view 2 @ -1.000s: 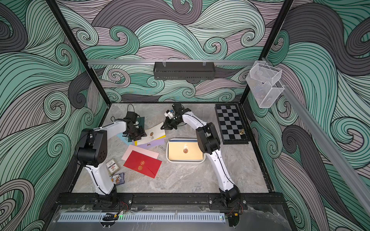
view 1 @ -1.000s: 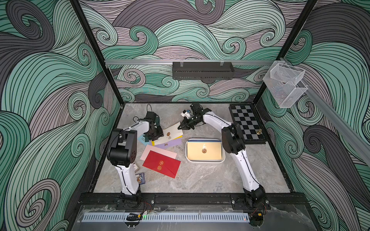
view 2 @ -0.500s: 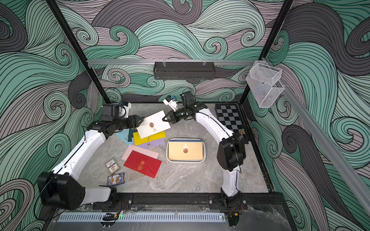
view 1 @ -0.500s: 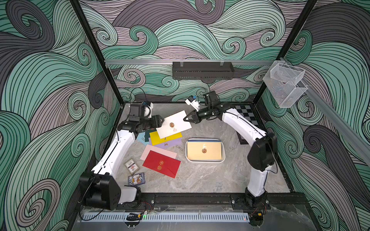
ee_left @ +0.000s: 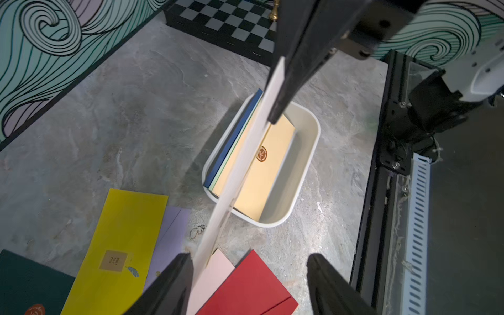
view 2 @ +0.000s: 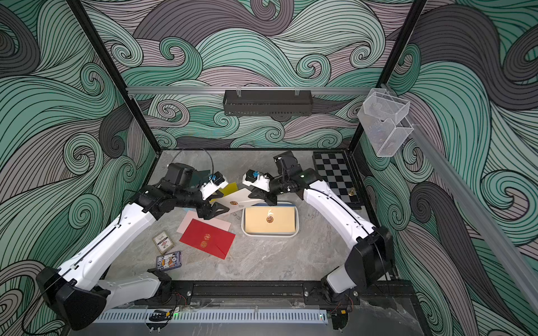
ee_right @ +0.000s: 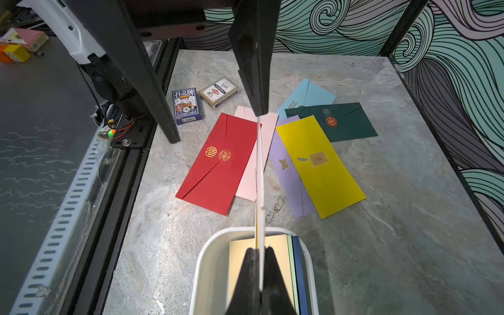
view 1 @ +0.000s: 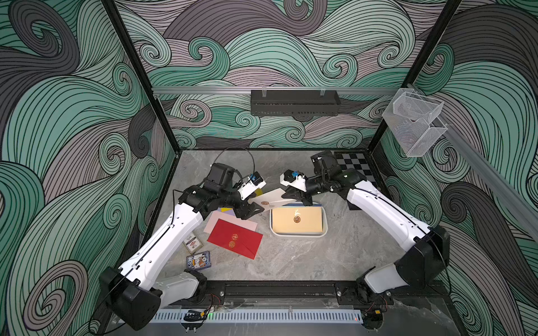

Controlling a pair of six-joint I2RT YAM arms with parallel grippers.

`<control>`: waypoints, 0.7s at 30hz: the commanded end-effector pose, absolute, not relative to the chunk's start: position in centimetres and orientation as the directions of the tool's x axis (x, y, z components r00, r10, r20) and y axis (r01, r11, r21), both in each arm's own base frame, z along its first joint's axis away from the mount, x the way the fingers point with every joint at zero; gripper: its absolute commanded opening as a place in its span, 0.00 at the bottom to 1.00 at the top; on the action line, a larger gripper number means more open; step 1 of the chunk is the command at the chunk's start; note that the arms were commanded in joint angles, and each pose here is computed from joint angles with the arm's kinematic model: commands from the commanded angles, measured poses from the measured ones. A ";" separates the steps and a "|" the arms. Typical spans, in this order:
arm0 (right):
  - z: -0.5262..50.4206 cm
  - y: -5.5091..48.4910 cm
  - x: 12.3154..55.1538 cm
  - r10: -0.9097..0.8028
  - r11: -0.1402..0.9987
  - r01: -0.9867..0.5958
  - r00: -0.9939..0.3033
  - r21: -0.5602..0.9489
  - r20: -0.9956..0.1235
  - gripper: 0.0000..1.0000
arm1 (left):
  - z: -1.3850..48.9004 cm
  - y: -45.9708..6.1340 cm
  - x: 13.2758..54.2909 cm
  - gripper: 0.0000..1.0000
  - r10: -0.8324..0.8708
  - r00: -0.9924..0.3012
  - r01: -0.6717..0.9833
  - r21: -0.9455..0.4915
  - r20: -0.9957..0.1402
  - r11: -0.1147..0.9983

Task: Put the sealed envelopes into the storage box
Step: Pick up the envelope from the center of the board.

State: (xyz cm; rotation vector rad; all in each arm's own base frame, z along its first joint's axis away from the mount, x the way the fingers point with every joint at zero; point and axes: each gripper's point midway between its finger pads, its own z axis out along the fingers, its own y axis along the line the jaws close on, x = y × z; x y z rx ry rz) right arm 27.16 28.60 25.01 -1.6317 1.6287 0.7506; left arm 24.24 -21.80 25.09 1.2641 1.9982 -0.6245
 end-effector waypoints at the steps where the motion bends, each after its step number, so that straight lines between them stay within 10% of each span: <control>1: 25.6 28.5 25.8 -0.571 -0.041 -0.990 0.134 -0.135 -0.810 0.00 | 24.9 -21.5 24.2 0.69 0.637 -0.241 0.926 0.023 -0.732 0.377; 14: 25.2 28.8 24.2 -0.557 -0.109 -0.981 0.195 -0.162 -0.807 0.00 | 24.1 -22.0 25.5 0.59 0.641 -0.188 0.920 0.095 -0.744 0.380; 21: 25.9 28.9 23.8 -0.536 -0.114 -0.982 0.191 -0.153 -0.822 0.00 | 22.9 -23.2 23.7 0.28 0.651 -0.185 0.951 0.031 -0.736 0.306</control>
